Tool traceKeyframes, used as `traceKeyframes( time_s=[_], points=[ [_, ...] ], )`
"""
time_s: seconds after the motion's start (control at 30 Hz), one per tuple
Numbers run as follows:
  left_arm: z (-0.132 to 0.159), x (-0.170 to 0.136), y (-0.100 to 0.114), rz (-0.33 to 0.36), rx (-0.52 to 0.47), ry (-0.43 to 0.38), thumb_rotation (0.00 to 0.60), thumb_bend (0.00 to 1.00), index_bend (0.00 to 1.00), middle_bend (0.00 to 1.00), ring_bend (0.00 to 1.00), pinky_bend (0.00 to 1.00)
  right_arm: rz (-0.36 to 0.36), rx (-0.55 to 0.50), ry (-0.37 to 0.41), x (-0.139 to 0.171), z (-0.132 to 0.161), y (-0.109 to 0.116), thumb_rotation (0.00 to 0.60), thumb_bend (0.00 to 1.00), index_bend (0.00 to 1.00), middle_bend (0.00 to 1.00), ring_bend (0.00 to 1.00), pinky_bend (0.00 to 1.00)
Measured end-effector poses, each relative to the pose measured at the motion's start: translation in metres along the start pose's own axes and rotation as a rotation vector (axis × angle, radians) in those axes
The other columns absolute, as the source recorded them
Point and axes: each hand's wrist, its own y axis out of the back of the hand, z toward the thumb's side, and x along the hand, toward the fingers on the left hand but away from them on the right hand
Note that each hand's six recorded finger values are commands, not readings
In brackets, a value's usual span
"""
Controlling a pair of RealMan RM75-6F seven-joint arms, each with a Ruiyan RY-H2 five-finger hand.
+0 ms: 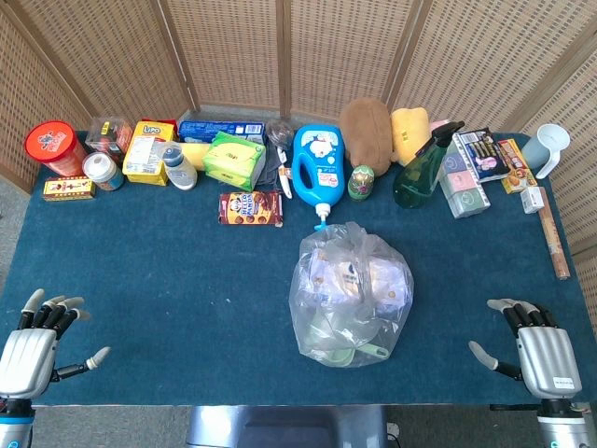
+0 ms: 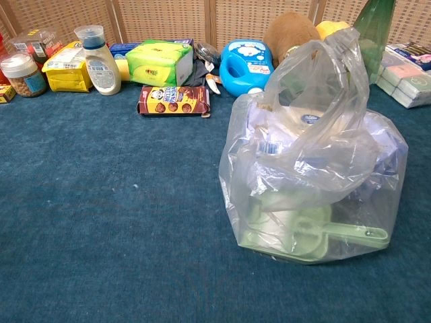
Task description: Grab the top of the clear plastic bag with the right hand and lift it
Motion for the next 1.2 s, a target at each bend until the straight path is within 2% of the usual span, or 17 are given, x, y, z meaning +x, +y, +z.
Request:
traceKeyframes(
  time_s=[0.23, 0.53, 0.73, 0.97, 1.2],
  points=[
    [0.002, -0.001, -0.004, -0.015, -0.002, -0.001, 0.073, 0.14, 0.37, 0.27, 0.18, 0.04, 0.002, -0.013, -0.003, -0.001, 0.000, -0.002, 0.000, 0.26, 0.28, 0.32, 0.28, 0.23],
    [0.001, -0.003, 0.003, 0.006, -0.001, 0.001, 0.074, 0.14, 0.37, 0.27, 0.18, 0.04, 0.005, -0.078, 0.008, -0.002, 0.002, -0.001, 0.000, 0.26, 0.27, 0.32, 0.28, 0.23],
    [0.001, -0.004, 0.007, 0.018, 0.000, 0.000, 0.078, 0.14, 0.37, 0.27, 0.18, 0.04, 0.014, -0.216, 0.035, -0.006, 0.007, 0.002, 0.000, 0.25, 0.24, 0.31, 0.29, 0.24],
    [0.000, -0.005, 0.005, 0.013, -0.001, 0.001, 0.075, 0.14, 0.37, 0.27, 0.18, 0.04, 0.087, -0.454, 0.096, -0.024, 0.021, 0.001, 0.000, 0.24, 0.24, 0.30, 0.24, 0.24],
    [-0.001, -0.001, -0.001, -0.007, -0.002, 0.004, 0.075, 0.14, 0.37, 0.27, 0.18, 0.04, 0.167, -0.504, 0.140, -0.046, 0.039, -0.010, 0.000, 0.24, 0.24, 0.29, 0.24, 0.24]
  ],
)
